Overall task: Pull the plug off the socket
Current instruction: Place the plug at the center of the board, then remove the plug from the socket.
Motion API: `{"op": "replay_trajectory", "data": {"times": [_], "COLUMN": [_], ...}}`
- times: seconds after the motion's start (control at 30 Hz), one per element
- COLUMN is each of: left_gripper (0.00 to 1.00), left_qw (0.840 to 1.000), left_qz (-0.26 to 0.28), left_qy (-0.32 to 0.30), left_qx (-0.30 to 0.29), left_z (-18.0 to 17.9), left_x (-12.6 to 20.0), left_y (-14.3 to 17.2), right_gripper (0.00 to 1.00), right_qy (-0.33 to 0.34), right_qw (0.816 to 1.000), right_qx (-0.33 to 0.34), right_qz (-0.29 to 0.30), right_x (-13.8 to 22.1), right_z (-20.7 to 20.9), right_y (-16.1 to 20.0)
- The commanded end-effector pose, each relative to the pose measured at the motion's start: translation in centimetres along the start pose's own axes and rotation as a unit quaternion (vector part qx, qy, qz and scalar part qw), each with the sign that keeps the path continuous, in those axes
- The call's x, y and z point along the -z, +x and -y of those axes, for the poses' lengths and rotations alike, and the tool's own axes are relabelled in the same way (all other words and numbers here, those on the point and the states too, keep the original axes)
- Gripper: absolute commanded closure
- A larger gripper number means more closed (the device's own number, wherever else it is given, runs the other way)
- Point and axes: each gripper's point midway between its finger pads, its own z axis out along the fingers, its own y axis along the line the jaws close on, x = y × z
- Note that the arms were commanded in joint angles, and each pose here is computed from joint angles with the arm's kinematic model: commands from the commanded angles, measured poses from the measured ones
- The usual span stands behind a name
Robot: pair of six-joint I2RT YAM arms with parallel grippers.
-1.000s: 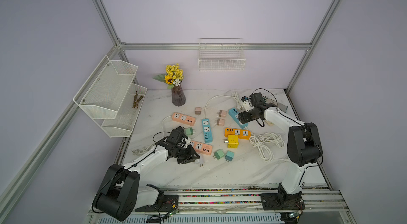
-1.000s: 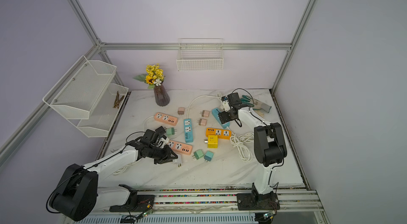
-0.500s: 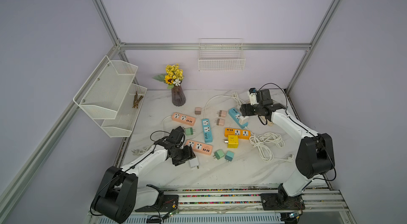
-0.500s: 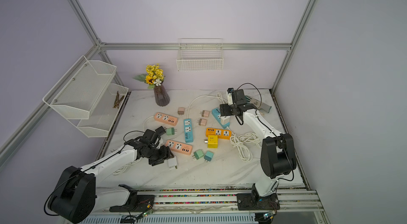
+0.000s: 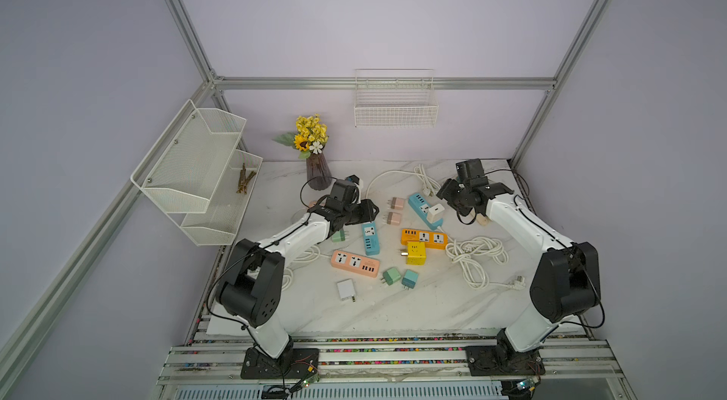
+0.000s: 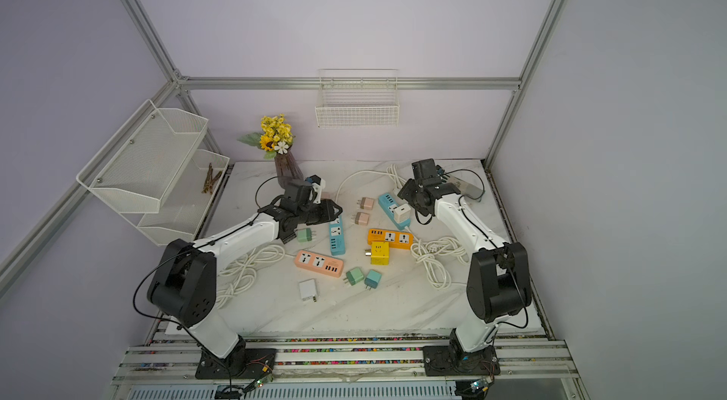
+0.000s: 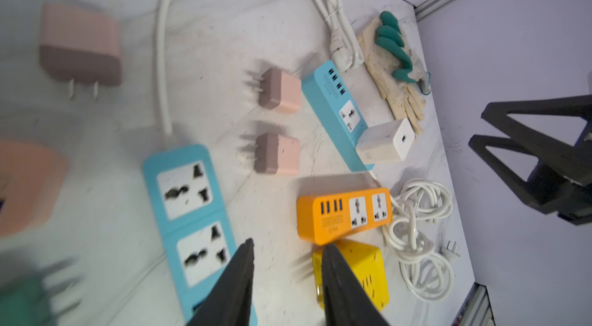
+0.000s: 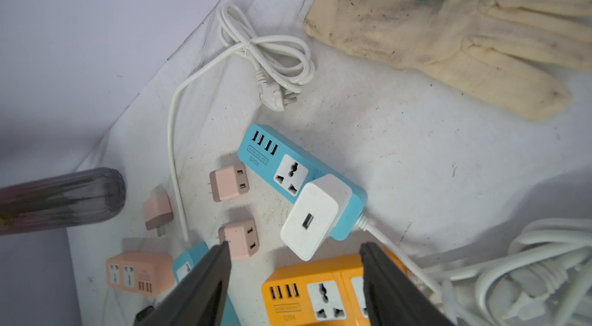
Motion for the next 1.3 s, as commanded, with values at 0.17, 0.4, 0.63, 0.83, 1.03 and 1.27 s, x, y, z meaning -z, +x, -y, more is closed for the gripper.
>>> {"op": "replay_trajectory", "data": {"times": [0.17,0.4,0.63,0.83,1.03,1.27], "left_gripper": [0.71,0.72,0.79,0.91,0.94,0.99], "left_qw": [0.988,0.986,0.983,0.982,0.982,0.981], "left_qz": [0.092,0.089,0.086,0.067,0.035,-0.028], "left_qy": [0.113,0.13,0.155,0.176,0.184,0.19], "left_qx": [-0.041,-0.051,-0.035,-0.027,-0.012,0.019], "left_z": [5.7,6.4,7.0,7.8,8.4,7.8], "left_x": [-6.0,-9.5,-12.5,-15.2,-17.8,-20.4], "left_y": [-5.7,-5.7,-6.0,-5.0,-2.4,2.2], "right_gripper": [0.32,0.32,0.42,0.64,0.72,0.66], "right_qy": [0.067,0.096,0.079,0.112,0.146,0.138], "right_qw": [0.998,0.995,0.996,0.991,0.984,0.982], "right_qx": [-0.012,0.003,0.036,0.076,0.104,0.126], "right_qz": [0.01,0.021,-0.002,0.019,0.022,0.024], "right_x": [-2.5,-4.2,-7.0,-7.1,-7.2,-7.6], "right_z": [0.9,1.7,0.7,1.6,2.4,1.7], "right_y": [2.0,2.8,3.9,2.9,2.3,2.0]}}
